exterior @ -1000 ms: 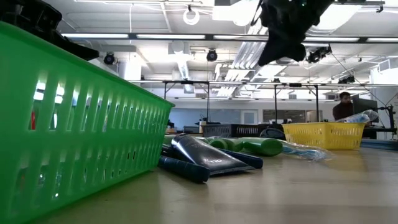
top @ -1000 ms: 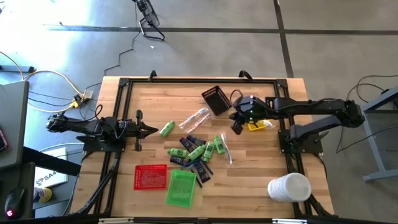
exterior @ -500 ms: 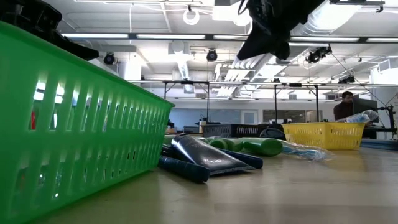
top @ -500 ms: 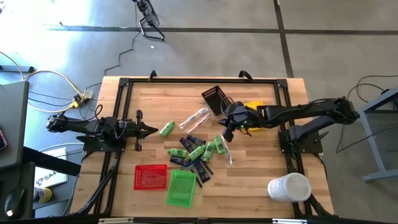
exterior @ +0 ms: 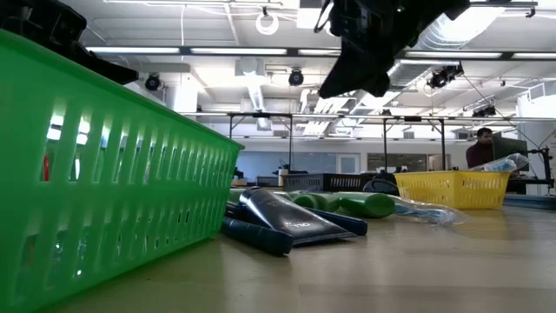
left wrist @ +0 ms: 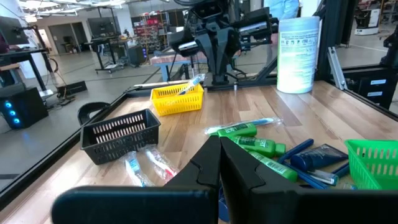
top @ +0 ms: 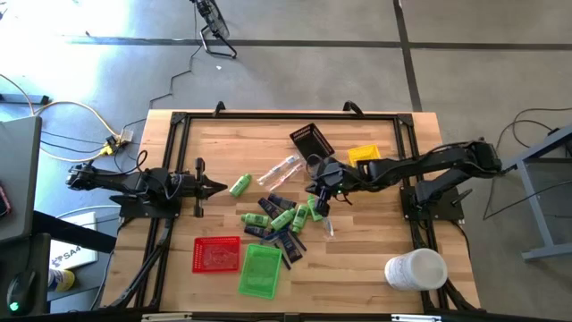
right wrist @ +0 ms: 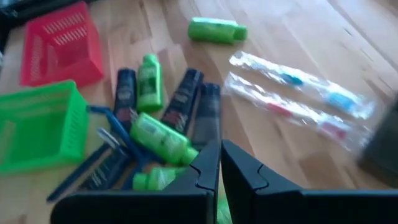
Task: Pick & Place Travel size toiletries
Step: Put the shampoo into the black bin
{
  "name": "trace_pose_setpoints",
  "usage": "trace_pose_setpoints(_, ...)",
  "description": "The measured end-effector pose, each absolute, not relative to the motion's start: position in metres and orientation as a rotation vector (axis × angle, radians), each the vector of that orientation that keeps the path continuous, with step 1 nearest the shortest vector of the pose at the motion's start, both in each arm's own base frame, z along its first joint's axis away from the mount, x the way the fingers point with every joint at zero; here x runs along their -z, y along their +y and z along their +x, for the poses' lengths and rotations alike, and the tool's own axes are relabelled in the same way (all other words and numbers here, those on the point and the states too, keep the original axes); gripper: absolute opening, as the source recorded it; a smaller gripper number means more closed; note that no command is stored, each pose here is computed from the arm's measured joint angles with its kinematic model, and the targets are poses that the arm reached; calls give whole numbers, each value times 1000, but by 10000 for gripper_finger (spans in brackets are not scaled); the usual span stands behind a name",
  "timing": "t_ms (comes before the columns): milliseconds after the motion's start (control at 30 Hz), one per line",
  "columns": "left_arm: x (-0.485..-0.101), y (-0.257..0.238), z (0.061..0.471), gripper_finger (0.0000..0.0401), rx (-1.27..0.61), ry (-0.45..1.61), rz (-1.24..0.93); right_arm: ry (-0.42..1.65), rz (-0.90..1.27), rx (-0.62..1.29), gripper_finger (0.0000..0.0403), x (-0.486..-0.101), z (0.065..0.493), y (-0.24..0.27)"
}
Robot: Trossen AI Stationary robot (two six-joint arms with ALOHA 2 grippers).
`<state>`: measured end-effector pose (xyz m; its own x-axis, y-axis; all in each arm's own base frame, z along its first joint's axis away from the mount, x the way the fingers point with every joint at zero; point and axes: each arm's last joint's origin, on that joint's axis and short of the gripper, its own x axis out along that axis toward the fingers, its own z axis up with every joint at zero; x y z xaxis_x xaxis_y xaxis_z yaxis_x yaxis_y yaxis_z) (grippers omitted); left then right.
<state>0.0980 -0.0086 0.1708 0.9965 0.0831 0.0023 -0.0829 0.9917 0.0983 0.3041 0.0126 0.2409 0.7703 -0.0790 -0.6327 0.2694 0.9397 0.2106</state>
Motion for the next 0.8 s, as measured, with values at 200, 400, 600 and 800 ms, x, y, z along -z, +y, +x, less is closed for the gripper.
trace_pose_setpoints(200, -171, -9, 98, 3, -83, 2, 93, 686, 363, 154, 9, -228, 314, 15)
trace_pose_setpoints(400, -171, -9, 98, 3, -83, -2, 96, 701, 371, 120, 9, -224, 316, 15)
trace_pose_setpoints(600, -171, -9, 98, 3, -84, -2, 96, 685, 373, 115, 9, -226, 317, 16)
trace_pose_setpoints(800, -171, -9, 98, 3, -84, -3, 95, 668, 358, 93, 9, -227, 318, 21)
